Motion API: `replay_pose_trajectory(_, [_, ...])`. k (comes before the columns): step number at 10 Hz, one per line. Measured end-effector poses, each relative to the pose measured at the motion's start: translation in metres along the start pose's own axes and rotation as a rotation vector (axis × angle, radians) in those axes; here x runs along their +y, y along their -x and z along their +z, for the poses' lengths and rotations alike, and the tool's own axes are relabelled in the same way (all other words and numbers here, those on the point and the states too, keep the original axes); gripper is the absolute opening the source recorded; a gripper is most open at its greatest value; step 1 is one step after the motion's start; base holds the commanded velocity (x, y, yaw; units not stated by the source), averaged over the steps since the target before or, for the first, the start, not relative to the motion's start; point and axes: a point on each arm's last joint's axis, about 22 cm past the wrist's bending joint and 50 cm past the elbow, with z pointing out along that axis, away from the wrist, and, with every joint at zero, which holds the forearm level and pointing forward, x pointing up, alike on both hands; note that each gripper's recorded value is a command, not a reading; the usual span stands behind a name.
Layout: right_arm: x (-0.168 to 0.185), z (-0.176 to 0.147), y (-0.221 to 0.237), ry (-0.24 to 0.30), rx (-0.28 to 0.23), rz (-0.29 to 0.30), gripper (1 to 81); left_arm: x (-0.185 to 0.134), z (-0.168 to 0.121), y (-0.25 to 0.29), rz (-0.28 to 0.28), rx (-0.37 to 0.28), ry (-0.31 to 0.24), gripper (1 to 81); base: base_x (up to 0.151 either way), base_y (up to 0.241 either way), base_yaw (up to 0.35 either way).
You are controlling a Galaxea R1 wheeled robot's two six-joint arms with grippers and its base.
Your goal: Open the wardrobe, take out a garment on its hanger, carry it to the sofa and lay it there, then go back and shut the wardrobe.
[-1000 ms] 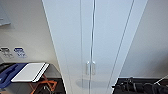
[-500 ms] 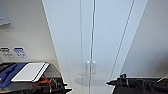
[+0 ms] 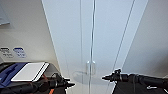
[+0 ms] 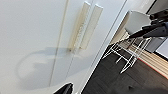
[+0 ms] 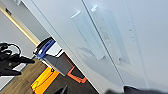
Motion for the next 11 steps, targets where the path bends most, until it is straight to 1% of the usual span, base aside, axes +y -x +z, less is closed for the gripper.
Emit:
replay_pose_trajectory(1, [0.005,0.007,-0.01,0.013,0.003,-0.009,81.1,-0.006,0.005,-0.006,0.0,0.005,-0.01,81.1,0.0,0.0,0.0])
replay_pose_trajectory(3, [0.005,0.021,-0.03,0.017,0.021,-0.028,81.1,-0.013,0.019,-0.011,0.001,-0.013,-0.021,81.1,0.0,0.0,0.0])
replay_pose_trajectory(5, [0.016,0.033,-0.036,0.042,0.017,-0.03,81.1,-0.011,0.034,-0.031,0.017,0.002,-0.014,81.1,0.0,0.0,0.0])
replay_pose_trajectory(6, [0.014,0.04,-0.042,0.043,0.017,-0.036,81.1,-0.014,0.039,-0.037,0.021,0.006,-0.02,81.1,0.0,0.0,0.0])
replay_pose_trajectory(7, [0.008,0.052,-0.045,0.035,0.016,-0.04,81.1,-0.023,0.044,-0.036,0.017,0.002,-0.037,81.1,0.0,0.0,0.0])
replay_pose_trajectory(8, [0.004,0.062,-0.045,0.029,0.005,-0.042,81.1,-0.029,0.052,-0.037,0.015,-0.001,-0.048,81.1,0.0,0.0,0.0])
replay_pose_trajectory(10, [0.005,0.069,-0.058,0.039,0.017,-0.052,81.1,-0.013,0.073,-0.042,0.02,0.001,-0.019,81.1,0.0,0.0,0.0])
replay_pose_trajectory(11, [0.004,0.075,-0.07,0.045,0.03,-0.061,81.1,-0.017,0.079,-0.045,0.02,0.003,-0.027,81.1,0.0,0.0,0.0])
